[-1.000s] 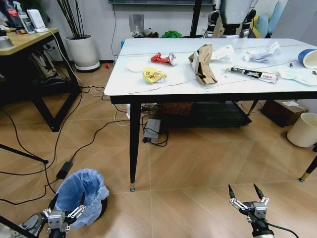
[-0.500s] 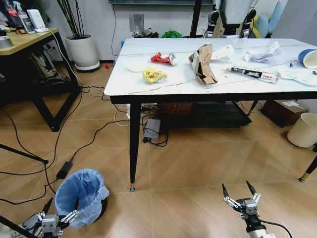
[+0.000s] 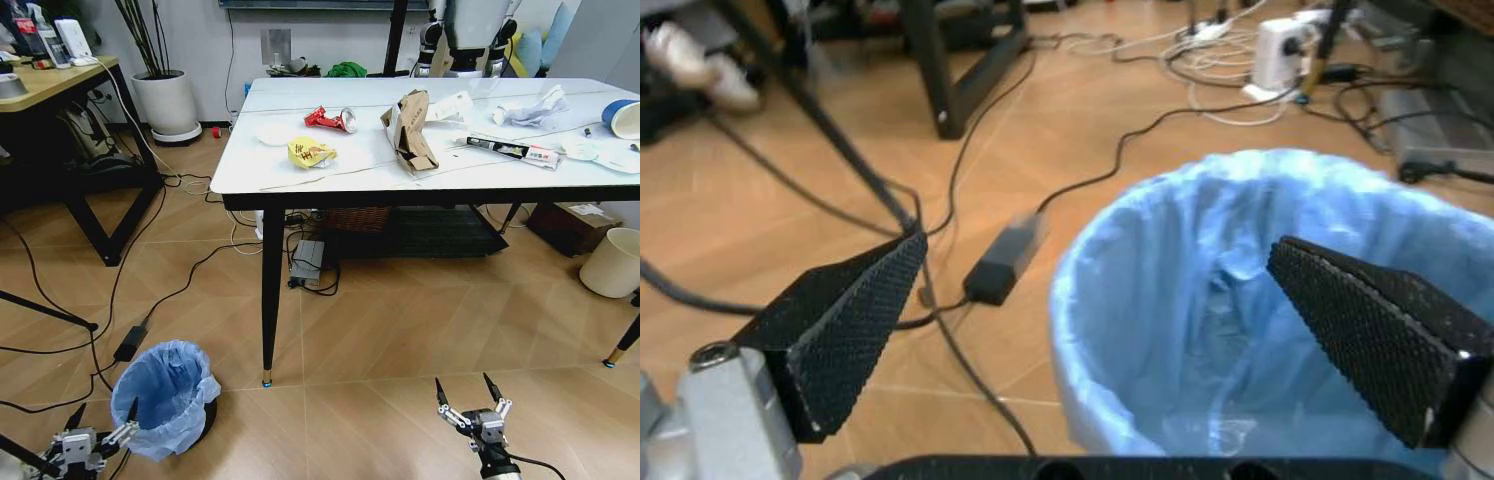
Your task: Pick up the trash bin and place the trash from the table into it.
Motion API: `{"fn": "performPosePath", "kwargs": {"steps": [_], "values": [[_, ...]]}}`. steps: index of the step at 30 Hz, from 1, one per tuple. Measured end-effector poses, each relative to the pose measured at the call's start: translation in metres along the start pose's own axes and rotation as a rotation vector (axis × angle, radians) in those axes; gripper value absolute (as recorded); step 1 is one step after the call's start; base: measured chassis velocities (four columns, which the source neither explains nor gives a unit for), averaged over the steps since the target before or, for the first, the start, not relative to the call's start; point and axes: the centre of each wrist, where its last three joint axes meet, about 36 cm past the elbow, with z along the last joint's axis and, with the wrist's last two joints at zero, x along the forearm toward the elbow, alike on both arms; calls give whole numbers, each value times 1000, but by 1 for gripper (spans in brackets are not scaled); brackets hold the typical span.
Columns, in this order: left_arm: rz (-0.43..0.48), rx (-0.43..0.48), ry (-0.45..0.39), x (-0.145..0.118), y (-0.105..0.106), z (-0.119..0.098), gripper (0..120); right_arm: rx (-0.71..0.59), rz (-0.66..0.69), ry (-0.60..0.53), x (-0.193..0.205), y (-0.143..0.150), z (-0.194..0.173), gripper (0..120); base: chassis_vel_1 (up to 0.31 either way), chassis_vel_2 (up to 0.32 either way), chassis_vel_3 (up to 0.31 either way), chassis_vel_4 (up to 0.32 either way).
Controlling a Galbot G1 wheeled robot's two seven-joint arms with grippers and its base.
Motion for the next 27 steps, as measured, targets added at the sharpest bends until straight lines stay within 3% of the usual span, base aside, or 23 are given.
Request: {"fn": "performPosePath", "kwargs": {"steps": [10,15,27], "values": [[24,-8,92,-20,8,-5,100,5,-6,11,15,0,-3,100,0,0,0,0],[29,15,87,-35,11,-6,100,4,-11,7,17,2,-3,100,0,0,0,0],[-2,86,121,-55,4,27,100,12,-28,7,18,2,-5,100,0,0,0,0]]}}
